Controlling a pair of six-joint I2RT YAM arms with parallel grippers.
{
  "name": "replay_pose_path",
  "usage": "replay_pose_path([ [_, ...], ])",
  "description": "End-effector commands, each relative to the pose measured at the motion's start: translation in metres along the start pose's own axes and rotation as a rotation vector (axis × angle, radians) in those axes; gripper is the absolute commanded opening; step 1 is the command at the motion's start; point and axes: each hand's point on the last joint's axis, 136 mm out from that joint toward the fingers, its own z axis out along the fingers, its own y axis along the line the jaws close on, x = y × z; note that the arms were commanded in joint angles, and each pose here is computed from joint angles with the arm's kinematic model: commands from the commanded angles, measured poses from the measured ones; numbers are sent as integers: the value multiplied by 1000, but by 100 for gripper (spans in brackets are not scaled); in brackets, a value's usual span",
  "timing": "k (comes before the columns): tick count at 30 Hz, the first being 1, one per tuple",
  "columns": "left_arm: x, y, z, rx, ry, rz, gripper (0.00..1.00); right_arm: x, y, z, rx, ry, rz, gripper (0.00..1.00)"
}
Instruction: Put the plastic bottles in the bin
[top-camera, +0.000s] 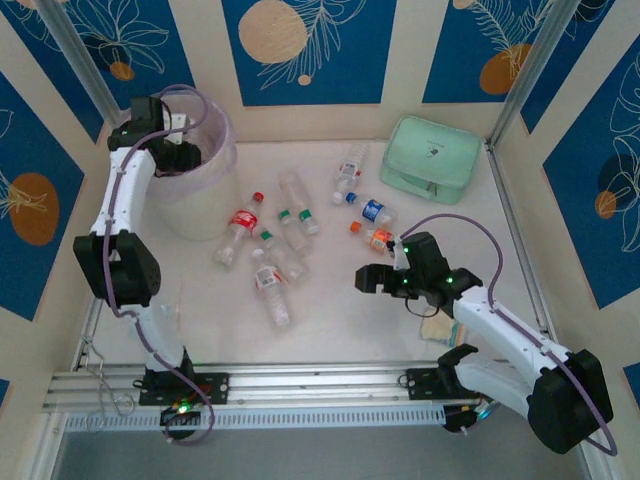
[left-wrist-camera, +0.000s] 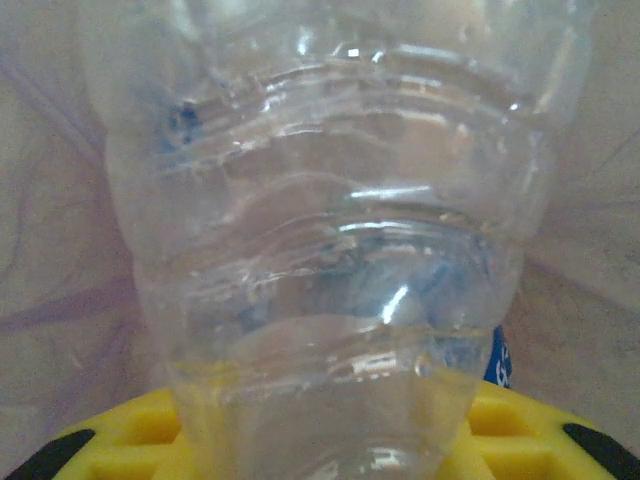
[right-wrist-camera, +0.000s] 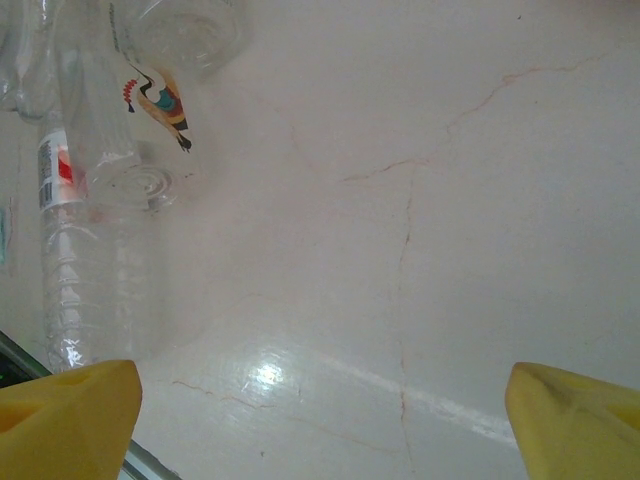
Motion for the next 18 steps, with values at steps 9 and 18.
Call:
replay_pose_path([
  [9,21,-4,30,51,62,16,91,-14,9,-6,-10,-38,-5,94],
  [18,-23,-4,-49,-11,-88,61,100,-28,15,-11,4,-54,-42,97],
])
